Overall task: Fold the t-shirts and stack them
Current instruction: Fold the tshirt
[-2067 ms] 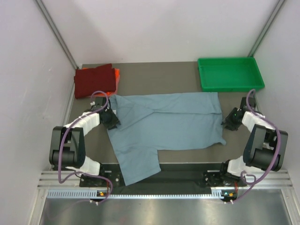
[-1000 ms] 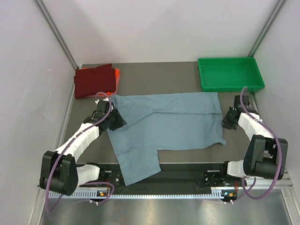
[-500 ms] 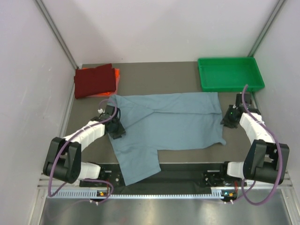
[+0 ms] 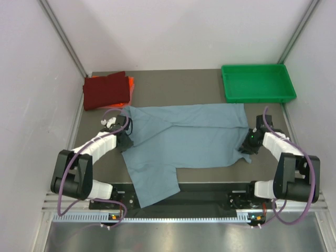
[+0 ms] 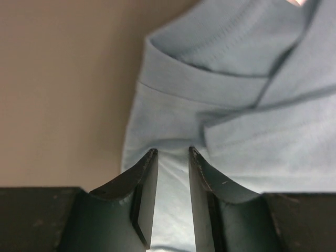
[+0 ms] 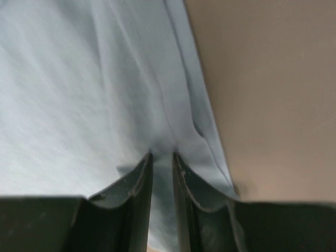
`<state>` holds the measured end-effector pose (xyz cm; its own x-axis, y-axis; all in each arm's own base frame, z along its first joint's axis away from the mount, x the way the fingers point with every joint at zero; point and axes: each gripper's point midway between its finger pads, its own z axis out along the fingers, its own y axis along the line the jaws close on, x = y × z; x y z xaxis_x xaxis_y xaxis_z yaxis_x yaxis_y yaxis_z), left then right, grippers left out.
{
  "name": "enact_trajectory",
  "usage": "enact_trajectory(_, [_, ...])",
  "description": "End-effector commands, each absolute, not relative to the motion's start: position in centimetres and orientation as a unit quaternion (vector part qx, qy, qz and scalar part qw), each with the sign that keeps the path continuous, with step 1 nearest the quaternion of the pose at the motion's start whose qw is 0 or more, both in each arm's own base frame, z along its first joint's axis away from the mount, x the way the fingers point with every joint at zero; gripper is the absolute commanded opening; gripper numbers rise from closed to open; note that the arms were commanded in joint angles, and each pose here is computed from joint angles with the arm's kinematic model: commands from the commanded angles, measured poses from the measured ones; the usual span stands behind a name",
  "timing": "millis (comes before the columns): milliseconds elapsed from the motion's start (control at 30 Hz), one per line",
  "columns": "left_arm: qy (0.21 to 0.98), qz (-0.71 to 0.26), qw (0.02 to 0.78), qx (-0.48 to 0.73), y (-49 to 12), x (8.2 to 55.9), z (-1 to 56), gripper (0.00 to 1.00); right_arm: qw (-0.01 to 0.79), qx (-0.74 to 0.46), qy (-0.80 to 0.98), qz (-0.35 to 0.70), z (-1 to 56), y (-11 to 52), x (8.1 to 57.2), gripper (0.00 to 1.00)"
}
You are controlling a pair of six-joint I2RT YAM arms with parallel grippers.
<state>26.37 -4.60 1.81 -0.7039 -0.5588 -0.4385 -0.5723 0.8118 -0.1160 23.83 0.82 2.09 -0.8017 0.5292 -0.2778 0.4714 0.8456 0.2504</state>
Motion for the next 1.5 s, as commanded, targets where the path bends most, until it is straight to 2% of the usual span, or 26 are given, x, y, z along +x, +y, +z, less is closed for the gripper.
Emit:
enact_trajectory(0, [0.920,0.116,0.202,-0.314,-0.7,24.1,0.4,0.35,0.163,0.295,0.939,0.070,0.4,0.6,24.2,0.22])
enact_trajectory(133, [0.914,0.139,0.221,-0.310,0.5,24.7,1.1,0.36,0.177,0.300,0.937,-0.009,0.2,-2.4,24.6,0.22])
enact_trajectory(267, [0.914,0.140,0.219,-0.310,0.5,24.9,0.9,0.36,0.211,0.289,0.928,-0.102,2.7,-4.5,25.4,0.23])
enact_trajectory(500, [0.913,0.136,0.224,-0.312,0.4,25.3,1.1,0.35,0.211,0.272,0.926,-0.155,3.9,-5.4,25.3,0.27])
enact_trajectory(633, [0.920,0.091,0.229,-0.303,-1.1,25.9,2.8,0.36,0.239,0.255,0.931,-0.105,6.0,-3.1,27.0,0.29])
enact_trajectory(800, [0.918,-0.021,0.291,-0.269,-4.3,29.1,8.5,0.41,0.295,0.249,0.922,-0.019,9.2,-0.8,31.5,0.34])
enact_trajectory(867, [0.913,-0.053,0.311,-0.259,-5.2,30.1,10.5,0.44,0.327,0.221,0.919,0.010,10.1,-0.1,34.2,0.36])
enact_trajectory(933, [0.911,-0.068,0.323,-0.247,-5.7,30.7,11.3,0.45,0.323,0.170,0.930,0.047,9.6,0.3,35.7,0.39])
enact_trajectory(1033, [0.918,-0.116,0.302,-0.228,-7.7,30.2,10.7,0.45,0.325,0.127,0.934,0.080,8.8,0.6,37.6,0.41])
enact_trajectory(1167, [0.920,-0.161,0.283,-0.218,-9.2,28.9,9.3,0.45,0.316,0.126,0.938,0.068,7.3,-0.4,38.8,0.45])
enact_trajectory(1467, [0.941,-0.131,0.210,-0.233,-8.9,26.8,3.3,0.43,0.350,0.119,0.928,0.047,8.6,-2.7,40.7,0.45])
